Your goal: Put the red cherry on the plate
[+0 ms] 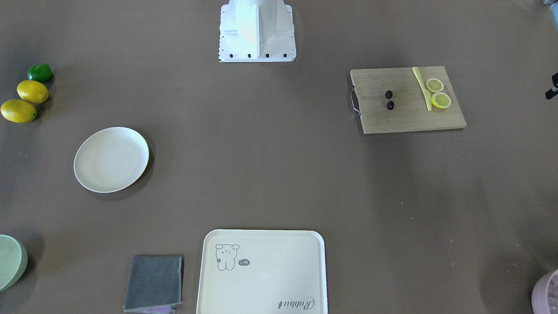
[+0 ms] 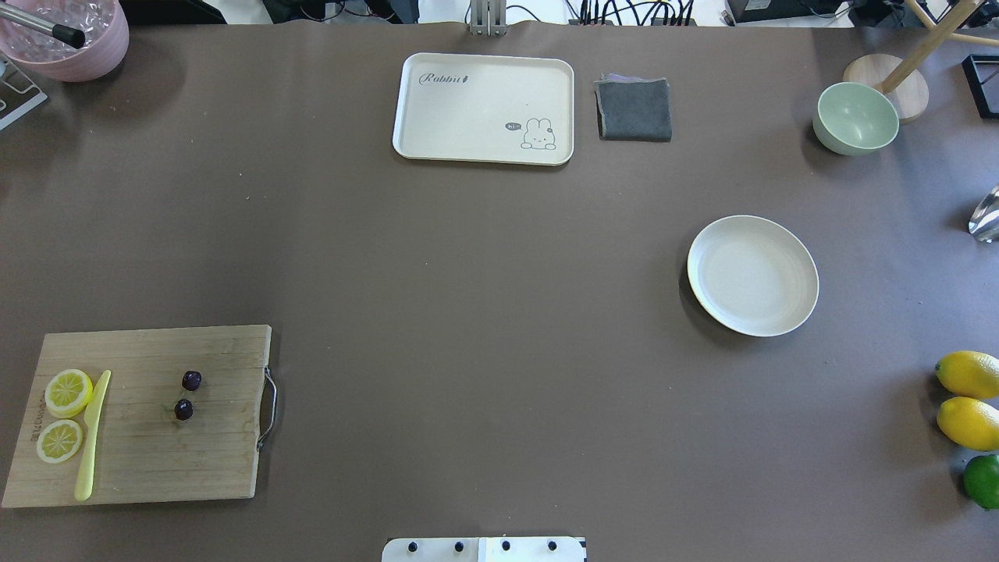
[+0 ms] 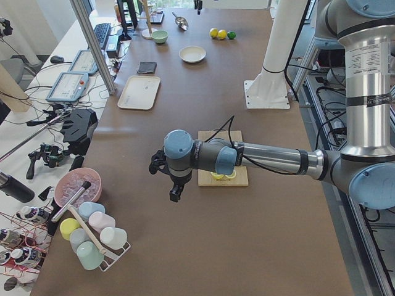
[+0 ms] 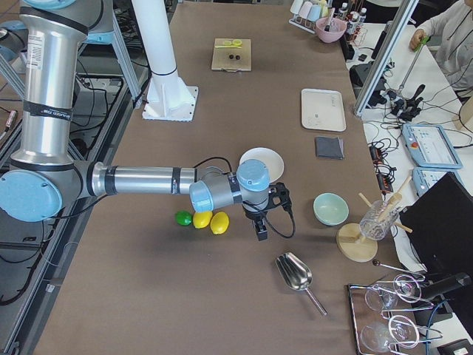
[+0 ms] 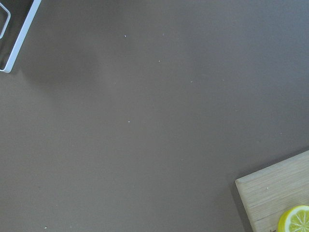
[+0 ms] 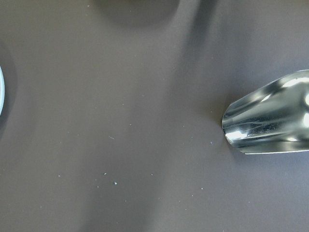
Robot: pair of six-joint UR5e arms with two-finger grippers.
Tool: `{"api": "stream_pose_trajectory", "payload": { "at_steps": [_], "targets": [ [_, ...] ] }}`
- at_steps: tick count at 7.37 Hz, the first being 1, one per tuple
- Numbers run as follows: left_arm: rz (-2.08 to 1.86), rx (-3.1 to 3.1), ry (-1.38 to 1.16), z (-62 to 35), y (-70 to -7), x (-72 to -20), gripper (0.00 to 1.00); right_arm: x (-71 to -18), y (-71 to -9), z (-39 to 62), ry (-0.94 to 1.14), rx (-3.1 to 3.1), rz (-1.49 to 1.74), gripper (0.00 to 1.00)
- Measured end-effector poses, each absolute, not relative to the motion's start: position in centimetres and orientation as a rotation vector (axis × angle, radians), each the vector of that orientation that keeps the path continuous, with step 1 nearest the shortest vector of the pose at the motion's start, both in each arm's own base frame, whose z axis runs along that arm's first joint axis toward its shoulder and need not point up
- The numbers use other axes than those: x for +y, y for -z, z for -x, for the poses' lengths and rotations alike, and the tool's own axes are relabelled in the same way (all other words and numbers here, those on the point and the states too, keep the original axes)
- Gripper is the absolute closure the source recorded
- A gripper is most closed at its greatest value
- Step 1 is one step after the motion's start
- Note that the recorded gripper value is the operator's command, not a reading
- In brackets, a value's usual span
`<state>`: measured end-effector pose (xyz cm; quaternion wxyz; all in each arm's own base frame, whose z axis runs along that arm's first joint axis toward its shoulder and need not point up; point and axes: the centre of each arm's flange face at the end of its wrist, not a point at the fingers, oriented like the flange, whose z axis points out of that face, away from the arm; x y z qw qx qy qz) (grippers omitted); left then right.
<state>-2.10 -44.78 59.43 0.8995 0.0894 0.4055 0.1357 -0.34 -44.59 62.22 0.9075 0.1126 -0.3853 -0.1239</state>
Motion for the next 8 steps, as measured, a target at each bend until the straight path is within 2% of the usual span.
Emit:
{"api": "stream_pose_trajectory", "payload": {
  "at_steps": [8],
  "targets": [
    [-0.217,0.832,-0.278,2.7,-57.6,-43.7,0.02,-44.4,-61.8,-1.5,0.219,-0.790,-0.262,0.00]
  ]
}}
